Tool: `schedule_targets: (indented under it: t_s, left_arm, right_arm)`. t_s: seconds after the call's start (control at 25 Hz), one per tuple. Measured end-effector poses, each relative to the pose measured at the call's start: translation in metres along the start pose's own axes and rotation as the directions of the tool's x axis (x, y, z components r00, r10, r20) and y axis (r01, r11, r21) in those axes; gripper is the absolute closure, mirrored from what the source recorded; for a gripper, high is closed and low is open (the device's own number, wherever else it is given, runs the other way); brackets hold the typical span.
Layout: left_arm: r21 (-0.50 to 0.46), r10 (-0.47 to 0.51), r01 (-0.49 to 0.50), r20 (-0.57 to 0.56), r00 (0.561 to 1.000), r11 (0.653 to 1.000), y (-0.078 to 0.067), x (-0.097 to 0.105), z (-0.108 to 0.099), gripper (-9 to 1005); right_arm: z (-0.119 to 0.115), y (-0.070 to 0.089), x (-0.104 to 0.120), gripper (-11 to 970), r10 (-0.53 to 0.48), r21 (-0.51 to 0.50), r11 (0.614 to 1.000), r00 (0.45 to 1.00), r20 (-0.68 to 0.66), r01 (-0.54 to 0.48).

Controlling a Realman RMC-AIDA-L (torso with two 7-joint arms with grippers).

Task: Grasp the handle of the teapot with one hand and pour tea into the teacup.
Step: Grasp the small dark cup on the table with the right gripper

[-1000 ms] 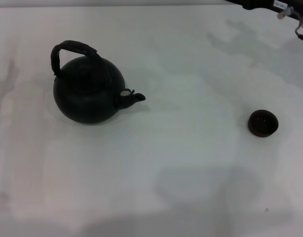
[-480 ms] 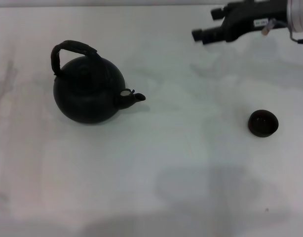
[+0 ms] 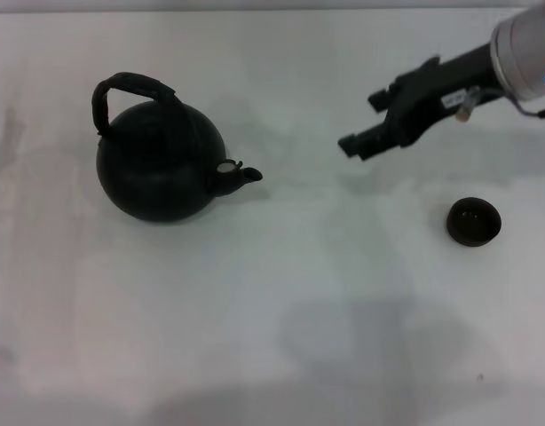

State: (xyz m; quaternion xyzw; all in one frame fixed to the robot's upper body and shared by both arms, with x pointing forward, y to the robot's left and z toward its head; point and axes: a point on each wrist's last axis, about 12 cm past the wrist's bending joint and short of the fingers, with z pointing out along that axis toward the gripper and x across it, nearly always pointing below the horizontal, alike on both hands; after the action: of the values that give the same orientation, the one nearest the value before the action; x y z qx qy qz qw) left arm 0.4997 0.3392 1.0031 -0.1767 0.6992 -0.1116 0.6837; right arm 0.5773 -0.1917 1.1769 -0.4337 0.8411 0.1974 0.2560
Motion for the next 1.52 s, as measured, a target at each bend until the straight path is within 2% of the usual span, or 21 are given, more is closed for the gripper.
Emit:
schedule_targets:
  t_s: [0.16,0.48,0.76,1.04,1.52]
  left_arm:
    - [0.003,0.000,0.000,0.002,1.000,1.000,-0.001,0.000,0.001,105]
    - [0.019,0.015,-0.015,-0.007,1.000,1.000,-0.003,0.000,0.003,105]
    - [0.024,0.020,-0.020,-0.007,1.000,1.000,-0.004,-0.001,0.006,106]
    - [0.033,0.026,-0.026,-0.004,1.000,0.999,-0.006,-0.003,0.010,106]
    - [0.012,0.025,-0.025,-0.021,0.999,1.000,-0.005,-0.002,0.012,106]
  right_arm:
    - [0.005,0.003,0.002,133,0.030,-0.016,0.999,0.997,-0.070,-0.031]
    - [0.027,0.010,-0.001,134,0.024,0.139,0.990,0.972,-0.233,0.008]
    - [0.038,0.019,0.002,134,0.030,0.192,0.981,0.946,-0.323,0.034]
    - [0.045,0.013,0.014,134,0.107,0.210,0.977,0.925,-0.363,-0.031]
    - [0.045,0.007,0.028,133,0.153,0.276,0.961,0.888,-0.433,-0.031]
